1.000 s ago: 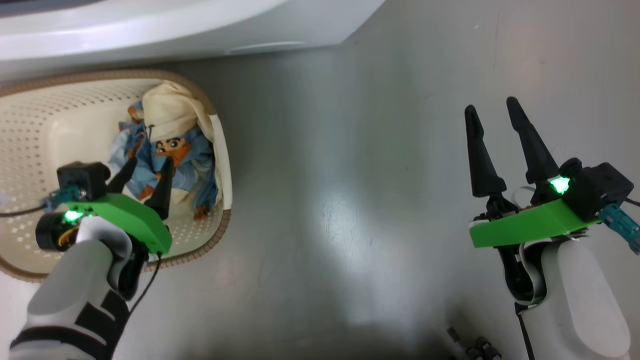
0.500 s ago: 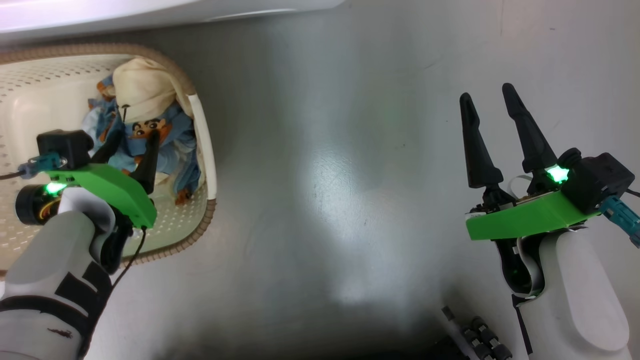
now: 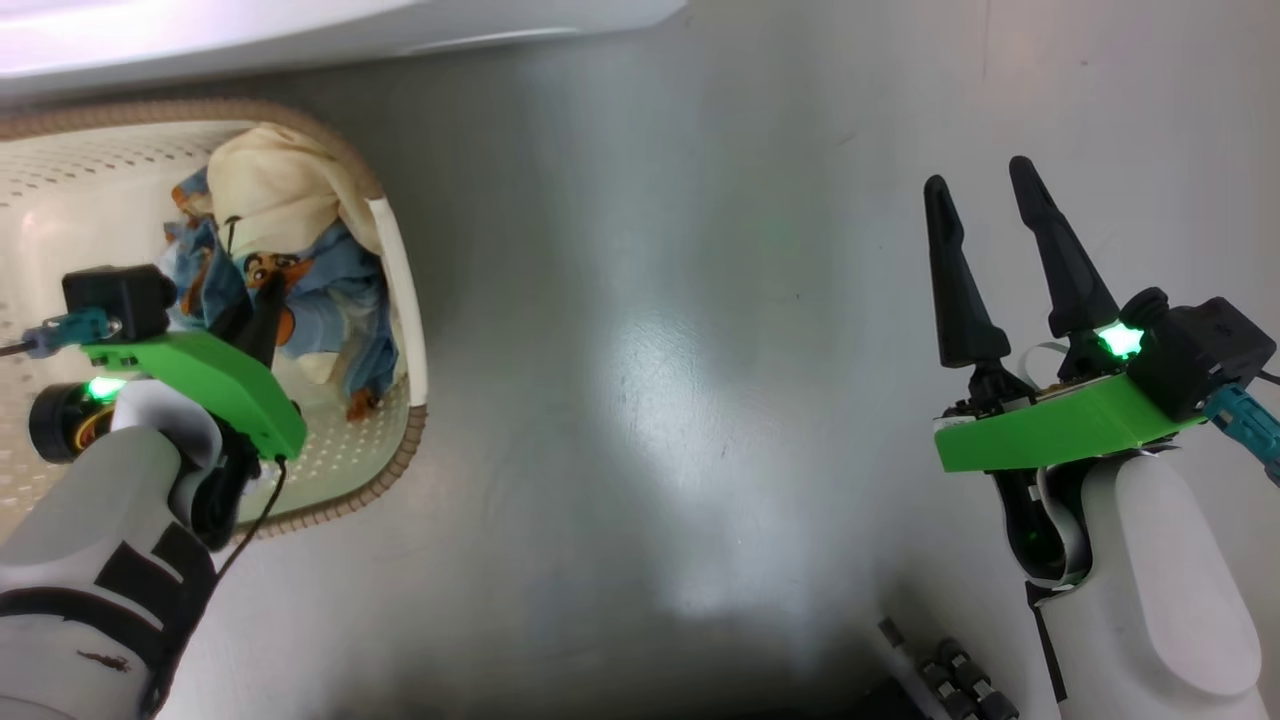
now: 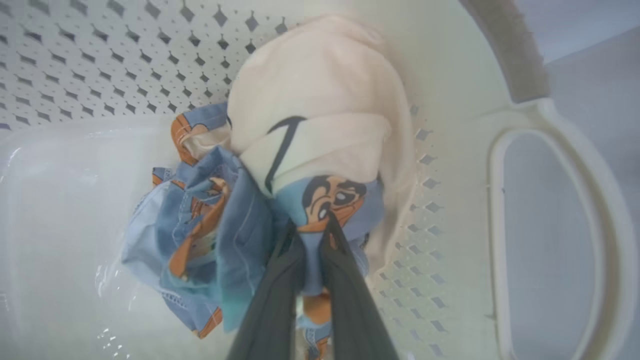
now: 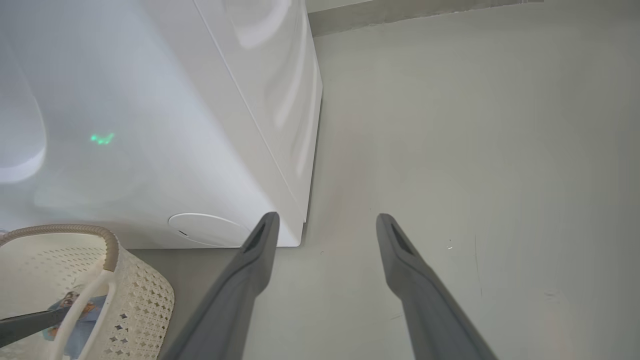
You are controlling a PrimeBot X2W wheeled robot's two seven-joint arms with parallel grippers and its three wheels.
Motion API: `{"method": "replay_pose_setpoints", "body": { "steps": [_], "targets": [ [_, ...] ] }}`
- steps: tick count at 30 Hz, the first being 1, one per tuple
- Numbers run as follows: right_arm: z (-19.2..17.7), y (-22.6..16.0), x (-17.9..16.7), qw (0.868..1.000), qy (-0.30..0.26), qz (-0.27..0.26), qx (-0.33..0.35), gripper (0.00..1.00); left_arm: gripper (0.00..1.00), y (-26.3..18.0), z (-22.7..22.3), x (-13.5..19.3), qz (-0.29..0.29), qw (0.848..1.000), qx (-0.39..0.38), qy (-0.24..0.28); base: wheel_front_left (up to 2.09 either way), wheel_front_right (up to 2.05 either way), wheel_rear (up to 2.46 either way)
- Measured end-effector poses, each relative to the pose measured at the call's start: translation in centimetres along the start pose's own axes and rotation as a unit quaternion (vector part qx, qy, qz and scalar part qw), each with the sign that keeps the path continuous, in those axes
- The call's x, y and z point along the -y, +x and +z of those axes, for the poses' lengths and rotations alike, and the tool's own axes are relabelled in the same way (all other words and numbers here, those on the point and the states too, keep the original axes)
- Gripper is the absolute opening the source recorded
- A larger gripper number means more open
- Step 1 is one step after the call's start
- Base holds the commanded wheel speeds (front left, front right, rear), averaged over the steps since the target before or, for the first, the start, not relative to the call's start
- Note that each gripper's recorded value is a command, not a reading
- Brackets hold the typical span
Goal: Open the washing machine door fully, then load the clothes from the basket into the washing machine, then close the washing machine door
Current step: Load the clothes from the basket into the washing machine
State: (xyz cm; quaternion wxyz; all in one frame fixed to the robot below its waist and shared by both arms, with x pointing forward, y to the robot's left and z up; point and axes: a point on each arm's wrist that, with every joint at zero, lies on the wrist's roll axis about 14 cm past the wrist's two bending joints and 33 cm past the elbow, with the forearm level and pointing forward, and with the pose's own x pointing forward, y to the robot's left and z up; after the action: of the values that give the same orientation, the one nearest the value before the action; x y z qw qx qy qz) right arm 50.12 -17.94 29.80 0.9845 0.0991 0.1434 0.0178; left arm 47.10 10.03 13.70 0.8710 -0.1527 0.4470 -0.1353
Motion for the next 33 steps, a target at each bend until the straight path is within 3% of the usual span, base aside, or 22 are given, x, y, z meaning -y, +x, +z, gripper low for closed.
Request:
{"method": "replay_pose_setpoints", "body": {
  "steps": [13, 24, 33],
  "targets": [
    [3.9, -1.3, -1.2, 0.999, 0.004, 0.008, 0.033, 1.0, 0.0, -4.9, 3.9, -0.7, 0.029, 0.997, 0.066, -0.03, 0.0, 0.0, 0.0],
    [7.2, -5.8, -2.0, 0.998, 0.007, 0.007, 0.055, 1.0, 0.0, -12.2, 7.0, 0.2, 0.039, 0.988, 0.149, -0.015, 0.0, 0.0, 0.0],
    [9.7, -10.3, -2.1, 0.997, 0.005, -0.001, 0.08, 1.0, 0.0, -18.6, 9.1, 1.4, 0.047, 0.971, 0.232, 0.01, 0.0, 0.0, 0.0]
  ]
}}
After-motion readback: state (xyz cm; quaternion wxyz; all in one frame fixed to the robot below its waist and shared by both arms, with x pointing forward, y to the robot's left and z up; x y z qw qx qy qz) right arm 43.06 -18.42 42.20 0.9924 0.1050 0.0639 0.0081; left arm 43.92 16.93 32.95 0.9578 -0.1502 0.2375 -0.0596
